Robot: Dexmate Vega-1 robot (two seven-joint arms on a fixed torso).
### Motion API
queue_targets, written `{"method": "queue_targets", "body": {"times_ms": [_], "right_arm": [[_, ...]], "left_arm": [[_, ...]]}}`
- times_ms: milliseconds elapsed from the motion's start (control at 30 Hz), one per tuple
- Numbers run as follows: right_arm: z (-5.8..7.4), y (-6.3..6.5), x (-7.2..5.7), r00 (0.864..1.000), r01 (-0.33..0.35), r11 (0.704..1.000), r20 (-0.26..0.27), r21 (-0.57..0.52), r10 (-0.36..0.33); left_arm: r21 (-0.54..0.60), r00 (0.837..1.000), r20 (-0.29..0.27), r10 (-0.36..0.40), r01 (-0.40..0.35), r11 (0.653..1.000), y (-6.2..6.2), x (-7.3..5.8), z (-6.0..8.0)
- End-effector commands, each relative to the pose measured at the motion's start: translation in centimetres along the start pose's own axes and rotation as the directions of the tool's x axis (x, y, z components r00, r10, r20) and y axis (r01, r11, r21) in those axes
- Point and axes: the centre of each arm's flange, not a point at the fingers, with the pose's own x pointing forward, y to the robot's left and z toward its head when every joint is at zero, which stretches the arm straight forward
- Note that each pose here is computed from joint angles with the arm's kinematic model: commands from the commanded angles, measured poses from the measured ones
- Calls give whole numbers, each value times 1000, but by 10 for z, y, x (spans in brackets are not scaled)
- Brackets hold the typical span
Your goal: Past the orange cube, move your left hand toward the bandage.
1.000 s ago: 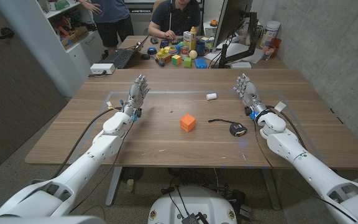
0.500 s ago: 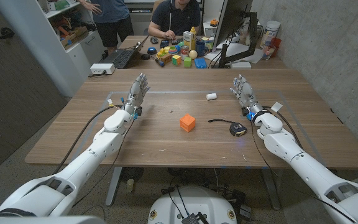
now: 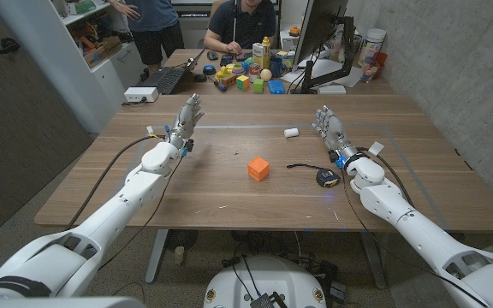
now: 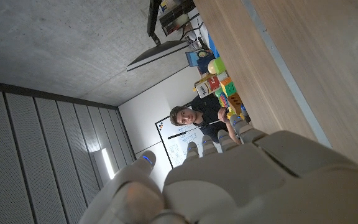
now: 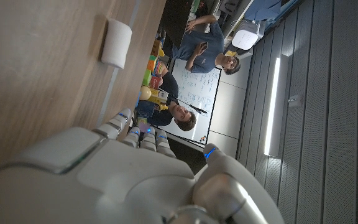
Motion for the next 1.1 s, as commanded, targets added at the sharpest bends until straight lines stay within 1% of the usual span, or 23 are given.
{"method": "queue_targets", "body": {"times_ms": [33, 133, 200, 400, 567, 800, 967, 1100], "right_arm": [[-10, 5, 0, 1000, -25, 1000, -10, -5, 24], [-12, 5, 0, 1000, -25, 1000, -14, -2, 25], [-12, 5, 0, 1000, -24, 1000, -17, -1, 24], [-13, 3, -1, 1000, -21, 1000, -17, 2, 21], [-12, 2, -1, 1000, -23, 1000, -12, 0, 23], [-14, 4, -1, 999, -26, 1000, -18, 3, 26], [-14, 5, -2, 999, -31, 999, -18, 5, 31], [-15, 6, -2, 999, -35, 999, -18, 7, 36]], "left_arm": [[212, 998, -66, 10, 4, 977, 13, 28, 46], [272, 996, -94, 1, 24, 962, 13, 39, 58], [308, 995, -103, -8, 39, 951, 12, 47, 65], [423, 993, -109, -40, 82, 902, 5, 69, 89], [507, 993, -104, -56, 101, 856, -1, 81, 110], [631, 990, -114, -78, 133, 764, -14, 94, 141], [688, 988, -111, -106, 153, 709, -24, 105, 158], [734, 985, -109, -133, 170, 658, -35, 116, 171]]}}
